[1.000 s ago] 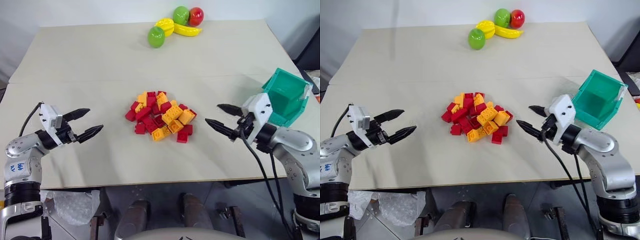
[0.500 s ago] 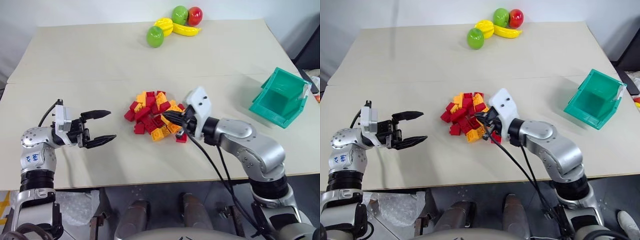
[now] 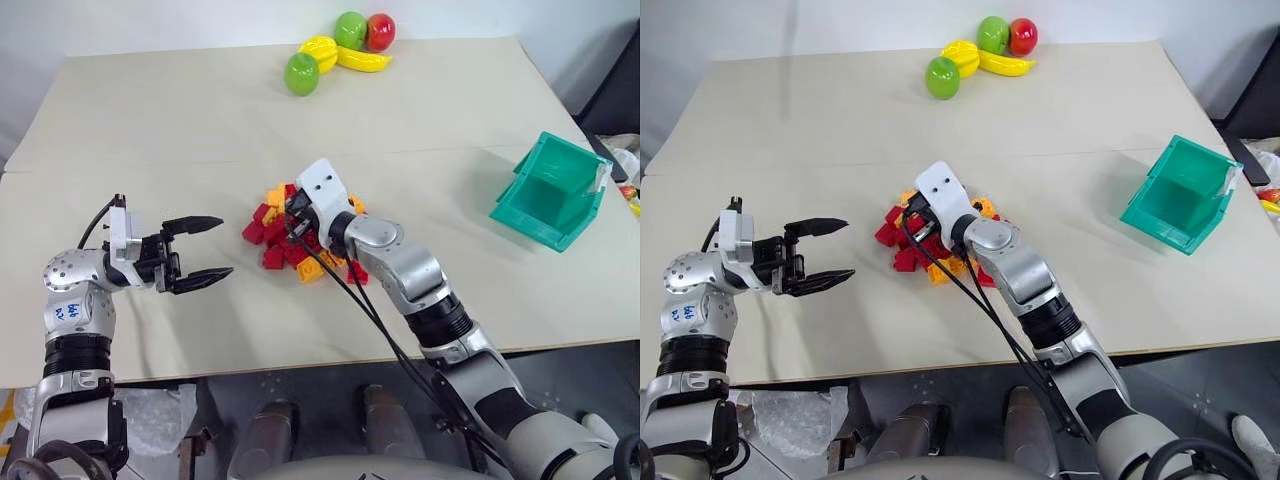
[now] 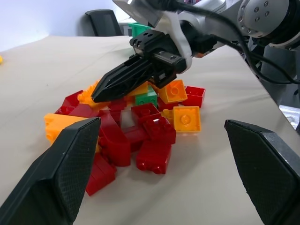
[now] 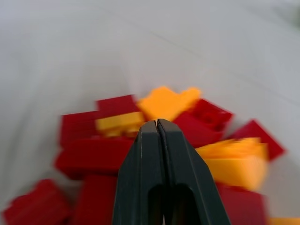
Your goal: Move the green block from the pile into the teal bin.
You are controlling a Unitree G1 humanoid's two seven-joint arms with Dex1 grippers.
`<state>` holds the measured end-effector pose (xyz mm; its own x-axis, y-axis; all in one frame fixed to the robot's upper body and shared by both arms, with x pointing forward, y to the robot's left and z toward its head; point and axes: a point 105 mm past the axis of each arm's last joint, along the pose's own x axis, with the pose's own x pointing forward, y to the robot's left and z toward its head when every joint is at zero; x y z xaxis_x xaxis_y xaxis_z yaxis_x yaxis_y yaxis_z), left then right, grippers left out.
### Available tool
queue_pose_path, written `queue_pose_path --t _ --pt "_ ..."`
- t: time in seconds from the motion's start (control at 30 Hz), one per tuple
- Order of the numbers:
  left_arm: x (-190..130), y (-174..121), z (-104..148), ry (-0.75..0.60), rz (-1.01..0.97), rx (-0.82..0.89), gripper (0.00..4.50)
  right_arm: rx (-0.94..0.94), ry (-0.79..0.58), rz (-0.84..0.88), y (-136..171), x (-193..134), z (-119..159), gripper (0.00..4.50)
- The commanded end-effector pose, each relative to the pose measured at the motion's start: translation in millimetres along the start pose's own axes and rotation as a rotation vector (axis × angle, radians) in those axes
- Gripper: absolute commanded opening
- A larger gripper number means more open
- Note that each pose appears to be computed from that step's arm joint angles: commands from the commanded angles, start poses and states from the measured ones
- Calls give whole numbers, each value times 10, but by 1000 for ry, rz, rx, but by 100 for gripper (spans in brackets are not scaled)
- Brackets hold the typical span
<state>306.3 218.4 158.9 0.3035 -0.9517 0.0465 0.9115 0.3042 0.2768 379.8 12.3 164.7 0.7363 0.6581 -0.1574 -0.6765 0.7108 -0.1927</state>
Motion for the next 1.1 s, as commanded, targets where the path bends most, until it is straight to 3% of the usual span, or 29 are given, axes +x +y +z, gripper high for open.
queue_pose_path --t 0.03,0.2,0.3,0.47,0.77,0.93,1.1 --pt "-25 55 45 -9 30 30 450 -15 65 -150 -457 -264 -202 3" --pt "-34 72 40 -7 41 31 450 -82 135 -193 -695 -519 -359 3" --pt "-37 78 31 -5 48 33 450 -120 124 -191 -787 -623 -292 3" --pt "-14 85 21 -16 53 33 450 -83 11 14 -467 -587 32 3" --pt "22 79 12 -34 62 40 450 -55 48 99 -265 -195 -67 3" --pt "-3 74 22 -36 81 50 450 -108 107 27 -532 -197 -230 3" --pt "-27 65 16 -33 91 48 450 -130 110 -42 -781 -331 -213 3"
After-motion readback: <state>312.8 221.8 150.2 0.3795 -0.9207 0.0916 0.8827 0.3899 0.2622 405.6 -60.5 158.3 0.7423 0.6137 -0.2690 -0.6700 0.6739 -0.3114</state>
